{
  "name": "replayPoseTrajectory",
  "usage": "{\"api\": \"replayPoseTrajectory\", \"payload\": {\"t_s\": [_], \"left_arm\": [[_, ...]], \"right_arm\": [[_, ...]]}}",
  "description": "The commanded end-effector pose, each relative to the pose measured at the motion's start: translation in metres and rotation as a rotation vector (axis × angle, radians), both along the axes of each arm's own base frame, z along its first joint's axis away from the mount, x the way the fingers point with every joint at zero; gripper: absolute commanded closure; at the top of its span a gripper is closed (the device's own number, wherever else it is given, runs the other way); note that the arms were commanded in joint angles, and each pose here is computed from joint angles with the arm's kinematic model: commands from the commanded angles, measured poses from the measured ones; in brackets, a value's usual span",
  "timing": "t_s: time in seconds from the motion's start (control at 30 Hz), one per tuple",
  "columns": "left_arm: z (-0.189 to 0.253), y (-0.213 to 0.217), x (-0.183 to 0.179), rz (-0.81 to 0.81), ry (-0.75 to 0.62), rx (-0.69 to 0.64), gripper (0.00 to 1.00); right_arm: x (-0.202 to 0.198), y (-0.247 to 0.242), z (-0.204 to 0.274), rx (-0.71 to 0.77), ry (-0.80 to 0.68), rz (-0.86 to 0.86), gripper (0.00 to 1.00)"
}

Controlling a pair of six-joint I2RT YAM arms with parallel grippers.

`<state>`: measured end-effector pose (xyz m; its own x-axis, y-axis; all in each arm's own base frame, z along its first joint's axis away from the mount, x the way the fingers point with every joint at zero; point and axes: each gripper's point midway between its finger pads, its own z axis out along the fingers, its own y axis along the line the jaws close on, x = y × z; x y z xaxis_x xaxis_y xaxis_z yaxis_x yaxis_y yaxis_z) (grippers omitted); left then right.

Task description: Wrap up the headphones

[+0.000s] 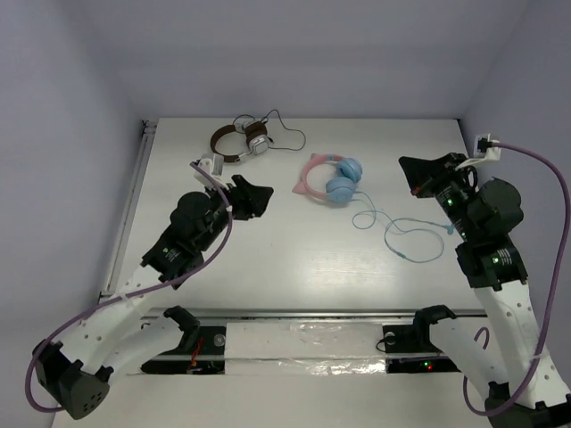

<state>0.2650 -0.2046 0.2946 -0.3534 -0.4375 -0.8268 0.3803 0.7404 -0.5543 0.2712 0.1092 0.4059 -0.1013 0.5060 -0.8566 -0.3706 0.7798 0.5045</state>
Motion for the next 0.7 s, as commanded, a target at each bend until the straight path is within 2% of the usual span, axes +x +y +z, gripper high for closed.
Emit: {"api": "replayPoseTrajectory", "payload": {"t_s": [0.0, 0.07, 0.17, 0.2, 0.27, 0.33, 0.4, 0.53, 0.67], "left_arm": [[0.041, -0.009, 0.005, -0.021, -0.081, -0.058, 0.46], [0.036, -0.015, 0.015, -0.021, -0.060, -0.026, 0.47], [0.031, -0.030, 0.033, -0.025, -0.030, -0.004, 0.59], [0.028, -0.034, 0.039, -0.026, -0.018, 0.005, 0.72], [0.019, -0.046, 0.058, -0.019, 0.025, 0.041, 0.89], [0.011, -0.050, 0.081, 0.037, 0.047, 0.078, 1.00], [0.006, -0.052, 0.098, 0.082, 0.048, 0.108, 1.00], [-0.029, -0.072, 0.152, 0.148, 0.119, 0.251, 1.00], [-0.072, -0.099, 0.187, 0.138, 0.182, 0.381, 1.00]], "right_arm": [[-0.009, -0.007, 0.039, 0.026, -0.109, -0.026, 1.00], [-0.012, -0.009, 0.045, 0.025, -0.124, -0.034, 1.00], [-0.011, -0.007, 0.042, 0.021, -0.121, -0.026, 1.00], [-0.009, -0.007, 0.040, 0.019, -0.113, -0.025, 1.00], [-0.005, -0.009, 0.033, 0.026, -0.087, -0.047, 1.00], [-0.003, -0.013, 0.031, 0.034, -0.080, -0.067, 1.00], [-0.002, -0.013, 0.030, 0.037, -0.083, -0.068, 1.00], [-0.001, -0.008, 0.030, 0.041, -0.077, -0.043, 1.00], [0.000, -0.004, 0.026, 0.046, -0.066, -0.025, 1.00]]}}
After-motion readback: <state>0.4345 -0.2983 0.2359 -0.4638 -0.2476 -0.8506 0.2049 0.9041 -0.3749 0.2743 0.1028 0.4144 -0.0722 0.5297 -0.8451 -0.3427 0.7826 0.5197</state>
